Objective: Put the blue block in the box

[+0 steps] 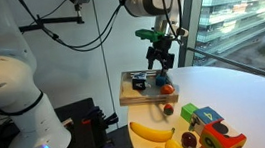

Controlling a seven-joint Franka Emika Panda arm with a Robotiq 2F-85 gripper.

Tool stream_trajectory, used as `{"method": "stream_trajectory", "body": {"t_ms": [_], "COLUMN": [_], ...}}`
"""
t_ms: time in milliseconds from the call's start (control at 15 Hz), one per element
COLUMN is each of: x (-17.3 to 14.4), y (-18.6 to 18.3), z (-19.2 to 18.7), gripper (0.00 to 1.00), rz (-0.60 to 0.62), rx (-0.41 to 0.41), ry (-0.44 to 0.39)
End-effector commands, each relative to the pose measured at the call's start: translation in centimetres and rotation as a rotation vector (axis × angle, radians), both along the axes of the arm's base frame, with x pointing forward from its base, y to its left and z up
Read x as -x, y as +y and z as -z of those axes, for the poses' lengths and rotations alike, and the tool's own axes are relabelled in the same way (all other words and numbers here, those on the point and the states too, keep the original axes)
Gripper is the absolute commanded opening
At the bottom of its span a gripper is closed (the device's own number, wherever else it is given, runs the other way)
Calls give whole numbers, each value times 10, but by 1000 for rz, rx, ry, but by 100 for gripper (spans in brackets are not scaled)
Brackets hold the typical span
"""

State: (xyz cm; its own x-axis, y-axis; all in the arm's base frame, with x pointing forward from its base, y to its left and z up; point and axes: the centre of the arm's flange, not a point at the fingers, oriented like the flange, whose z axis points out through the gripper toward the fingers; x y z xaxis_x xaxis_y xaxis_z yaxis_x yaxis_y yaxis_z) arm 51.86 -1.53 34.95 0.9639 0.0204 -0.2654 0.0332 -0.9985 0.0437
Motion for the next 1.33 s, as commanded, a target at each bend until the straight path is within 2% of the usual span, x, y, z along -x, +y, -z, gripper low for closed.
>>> {"method": "stream_trajectory", "body": {"t_ms": [0,267,733,1000,1067,1267], "x": [18,34,55,59,50,51], "y": [-4,-7,-12,-14,-9,-9], "z": [-32,-62,-100,-104,-103,-100], "gripper": [100,100,100,100,100,100], "rz": [-10,0,21,17,24,23], "rx": [-12,-10,-2,-4,-2,-2], "ry": [19,22,-71,-87,-69,-65]}}
